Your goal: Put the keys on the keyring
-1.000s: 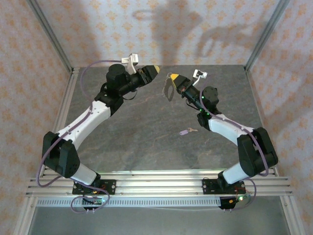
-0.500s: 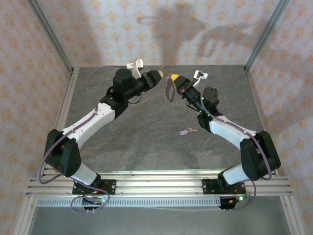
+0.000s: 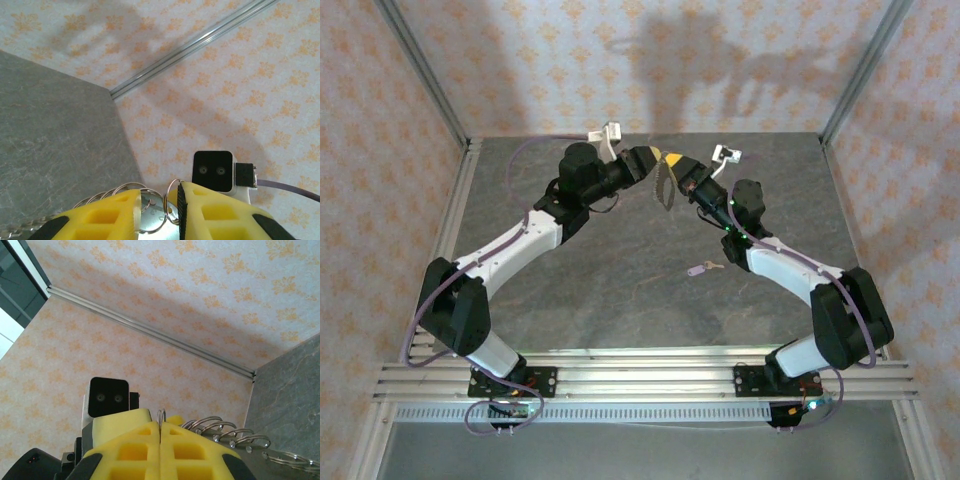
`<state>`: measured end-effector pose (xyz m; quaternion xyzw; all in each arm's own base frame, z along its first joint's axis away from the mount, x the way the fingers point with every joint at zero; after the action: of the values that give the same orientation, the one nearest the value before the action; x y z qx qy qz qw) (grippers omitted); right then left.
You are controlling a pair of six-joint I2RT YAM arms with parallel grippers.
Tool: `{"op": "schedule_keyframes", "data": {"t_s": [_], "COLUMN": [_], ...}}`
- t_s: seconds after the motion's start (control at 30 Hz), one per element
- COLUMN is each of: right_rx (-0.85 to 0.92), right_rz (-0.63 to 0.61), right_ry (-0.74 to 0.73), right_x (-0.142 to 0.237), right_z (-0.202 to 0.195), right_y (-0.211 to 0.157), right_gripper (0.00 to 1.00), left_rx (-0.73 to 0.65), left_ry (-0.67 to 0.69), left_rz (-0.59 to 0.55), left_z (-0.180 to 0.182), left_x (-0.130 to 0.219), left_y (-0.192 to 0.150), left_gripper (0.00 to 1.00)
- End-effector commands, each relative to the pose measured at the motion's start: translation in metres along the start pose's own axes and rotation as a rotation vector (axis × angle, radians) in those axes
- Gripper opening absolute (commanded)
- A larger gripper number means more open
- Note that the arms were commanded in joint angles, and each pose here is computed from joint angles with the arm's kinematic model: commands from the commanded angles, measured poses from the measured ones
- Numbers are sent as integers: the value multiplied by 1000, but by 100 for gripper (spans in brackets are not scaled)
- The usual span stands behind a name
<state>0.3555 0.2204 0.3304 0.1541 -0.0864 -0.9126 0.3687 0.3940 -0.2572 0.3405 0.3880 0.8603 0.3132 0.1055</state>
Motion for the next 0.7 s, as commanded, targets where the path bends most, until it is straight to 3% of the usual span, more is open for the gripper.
{"op": "schedule_keyframes", "data": {"t_s": [0.0,0.67], "right_rx": [29,22], "right_rz": [6,19], "right_ry": [77,55], "right_x": [-2,-4], "right_z": [20,10], "right_y": [-1,-4], "right_gripper": [0,0], "left_rx": [-20,-39], "left_ry": [-54,-102], "left_rz": [-27,16], "left_z": [-14,-28], "left_x": [-3,-11], "left_y": [6,-7], "left_gripper": [24,15]}}
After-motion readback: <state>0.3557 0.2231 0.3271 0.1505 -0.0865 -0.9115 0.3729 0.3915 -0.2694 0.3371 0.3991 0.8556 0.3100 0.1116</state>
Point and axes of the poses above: each hand's point on the last joint's axis, 136 mm out from that joint toward the fingers, its own x axis back along the fingers, its own z axis along the line the jaws close on, y = z × x, the point moved 4 cm from there along x, back along the fingers, and after that the axes turned 6 degrees about -x, right-handed, at the moved point
